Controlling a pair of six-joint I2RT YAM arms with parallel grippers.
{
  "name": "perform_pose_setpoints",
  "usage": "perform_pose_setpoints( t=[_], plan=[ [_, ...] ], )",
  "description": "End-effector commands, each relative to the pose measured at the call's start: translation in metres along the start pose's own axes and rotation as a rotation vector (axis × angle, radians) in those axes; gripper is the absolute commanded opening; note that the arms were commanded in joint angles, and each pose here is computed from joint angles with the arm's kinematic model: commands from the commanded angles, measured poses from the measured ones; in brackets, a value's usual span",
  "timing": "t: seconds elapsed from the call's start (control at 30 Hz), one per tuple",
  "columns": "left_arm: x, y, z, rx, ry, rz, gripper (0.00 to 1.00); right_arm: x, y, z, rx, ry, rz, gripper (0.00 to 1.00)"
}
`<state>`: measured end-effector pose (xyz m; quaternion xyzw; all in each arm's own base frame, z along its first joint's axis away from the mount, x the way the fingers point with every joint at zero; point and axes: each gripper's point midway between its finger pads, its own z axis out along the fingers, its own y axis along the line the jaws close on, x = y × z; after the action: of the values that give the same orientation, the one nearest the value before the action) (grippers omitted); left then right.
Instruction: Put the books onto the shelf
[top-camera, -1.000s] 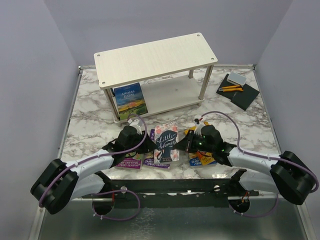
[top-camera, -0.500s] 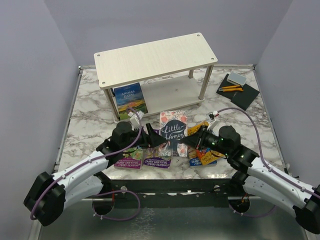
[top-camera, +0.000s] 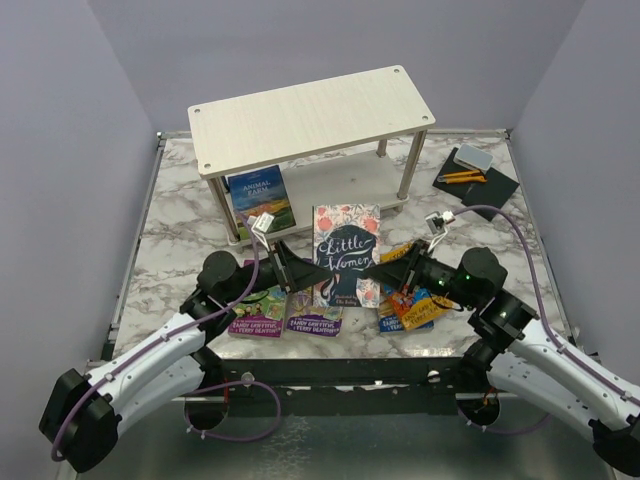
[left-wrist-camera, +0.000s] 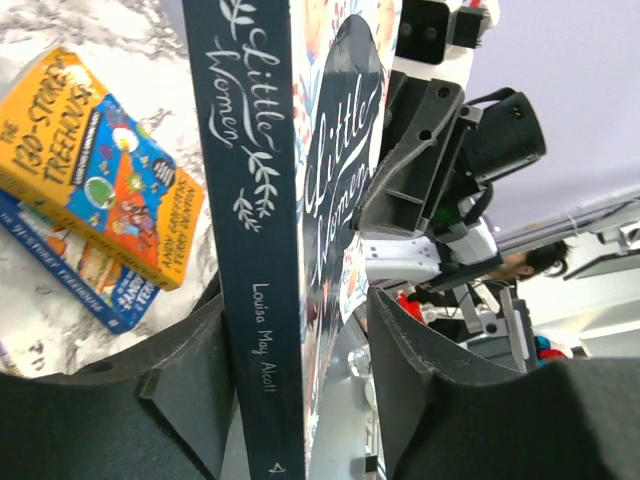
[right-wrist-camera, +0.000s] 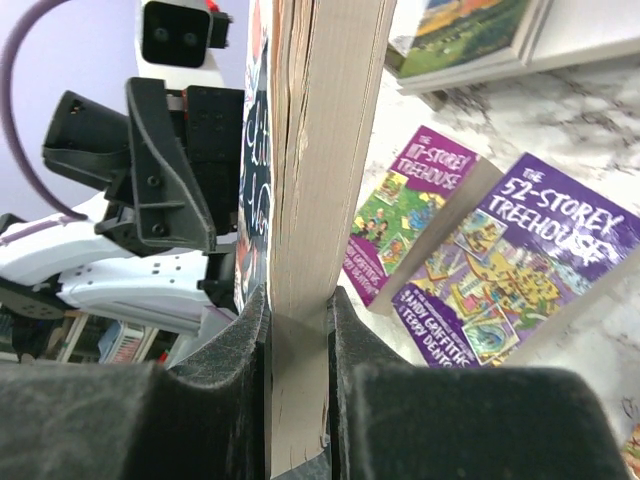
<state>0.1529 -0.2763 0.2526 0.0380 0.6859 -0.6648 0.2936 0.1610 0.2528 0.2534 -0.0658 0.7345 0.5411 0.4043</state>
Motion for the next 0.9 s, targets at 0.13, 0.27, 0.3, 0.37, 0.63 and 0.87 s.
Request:
perform_pose_setpoints(
  t=[0.13, 0.27, 0.3, 0.37, 0.63, 0.87],
  plan=[
    [-0.002, -0.051, -0.009, 0.183, 0.014, 0.007, 0.38, -0.035, 0.064, -0.008, -0.207, -0.06, -0.09, 0.01],
    [-0.004, -0.054, -0.009, 0.191, 0.011, 0.007, 0.27, -0.039, 0.072, -0.008, -0.231, -0.065, -0.1, 0.01],
    [-0.004, -0.055, -0.009, 0.193, 0.011, 0.007, 0.24, -0.04, 0.074, -0.007, -0.236, -0.061, -0.103, 0.01],
    [-0.004, -0.055, -0.009, 0.194, 0.01, 0.01, 0.06, -0.04, 0.075, -0.005, -0.243, -0.054, -0.108, 0.01],
    [-0.021, -0.075, -0.013, 0.249, -0.083, 0.051, 0.0, -0.036, 0.066, -0.002, -0.206, -0.035, -0.117, 0.25],
    [-0.042, -0.115, -0.026, 0.368, -0.194, 0.119, 0.0, -0.017, 0.066, -0.001, -0.269, 0.016, -0.072, 0.54]
  ],
)
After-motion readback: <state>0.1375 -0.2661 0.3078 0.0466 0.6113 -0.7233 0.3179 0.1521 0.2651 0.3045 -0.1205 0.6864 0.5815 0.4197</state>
